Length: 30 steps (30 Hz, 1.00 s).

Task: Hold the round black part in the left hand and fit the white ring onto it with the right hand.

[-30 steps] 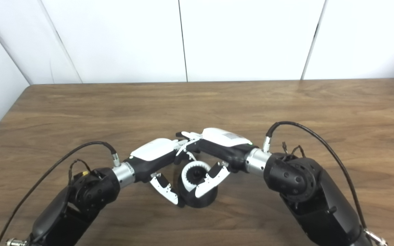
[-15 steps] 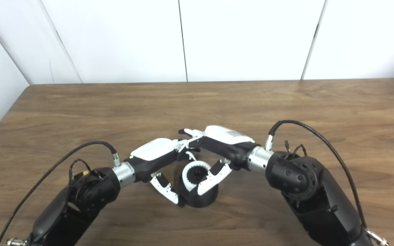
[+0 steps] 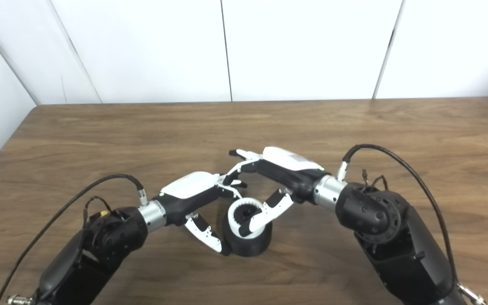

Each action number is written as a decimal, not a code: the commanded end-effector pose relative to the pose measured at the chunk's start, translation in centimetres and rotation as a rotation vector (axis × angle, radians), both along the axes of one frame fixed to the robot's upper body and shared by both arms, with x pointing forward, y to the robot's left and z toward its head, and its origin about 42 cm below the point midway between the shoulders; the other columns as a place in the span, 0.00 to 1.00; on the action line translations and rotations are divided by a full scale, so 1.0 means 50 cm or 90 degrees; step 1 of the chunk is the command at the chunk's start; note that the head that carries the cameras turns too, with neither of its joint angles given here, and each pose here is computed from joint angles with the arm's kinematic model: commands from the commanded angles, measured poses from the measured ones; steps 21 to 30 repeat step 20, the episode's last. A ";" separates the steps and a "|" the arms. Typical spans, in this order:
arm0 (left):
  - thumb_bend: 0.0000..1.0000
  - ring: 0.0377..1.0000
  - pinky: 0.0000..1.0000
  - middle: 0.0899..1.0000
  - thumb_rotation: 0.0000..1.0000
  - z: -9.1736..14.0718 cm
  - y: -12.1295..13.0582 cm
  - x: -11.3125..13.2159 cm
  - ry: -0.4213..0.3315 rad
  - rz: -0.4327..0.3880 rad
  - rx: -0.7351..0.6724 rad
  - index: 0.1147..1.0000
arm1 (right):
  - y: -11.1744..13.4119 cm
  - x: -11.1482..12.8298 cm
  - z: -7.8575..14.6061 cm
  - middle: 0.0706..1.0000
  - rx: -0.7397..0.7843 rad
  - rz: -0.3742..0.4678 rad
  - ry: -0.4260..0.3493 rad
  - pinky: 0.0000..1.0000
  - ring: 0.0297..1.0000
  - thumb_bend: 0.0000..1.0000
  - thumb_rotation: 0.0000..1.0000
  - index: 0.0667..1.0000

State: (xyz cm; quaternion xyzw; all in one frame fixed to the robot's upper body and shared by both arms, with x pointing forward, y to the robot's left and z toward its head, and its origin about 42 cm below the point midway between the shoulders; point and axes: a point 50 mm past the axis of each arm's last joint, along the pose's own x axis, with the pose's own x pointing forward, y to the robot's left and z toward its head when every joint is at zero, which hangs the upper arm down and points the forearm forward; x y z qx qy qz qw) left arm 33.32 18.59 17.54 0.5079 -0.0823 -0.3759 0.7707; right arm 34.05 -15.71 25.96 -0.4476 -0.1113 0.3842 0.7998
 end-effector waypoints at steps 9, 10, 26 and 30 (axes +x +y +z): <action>1.00 1.00 1.00 0.95 0.34 0.042 0.039 0.012 -0.024 0.041 0.022 0.87 | -0.030 0.018 0.046 1.00 0.042 -0.031 -0.044 1.00 1.00 1.00 0.43 0.79; 1.00 1.00 1.00 0.95 0.34 0.044 0.041 0.012 -0.022 0.044 0.024 0.87 | -0.033 0.019 0.047 1.00 0.042 -0.033 -0.045 1.00 1.00 1.00 0.43 0.79; 1.00 1.00 1.00 0.97 0.36 0.062 0.073 0.014 -0.021 0.061 0.050 0.96 | -0.064 0.034 0.046 1.00 0.052 -0.075 -0.047 0.99 1.00 1.00 0.43 0.79; 1.00 1.00 1.00 0.97 0.36 0.062 0.073 0.014 -0.021 0.061 0.050 0.96 | -0.064 0.034 0.046 1.00 0.052 -0.075 -0.047 0.99 1.00 1.00 0.43 0.79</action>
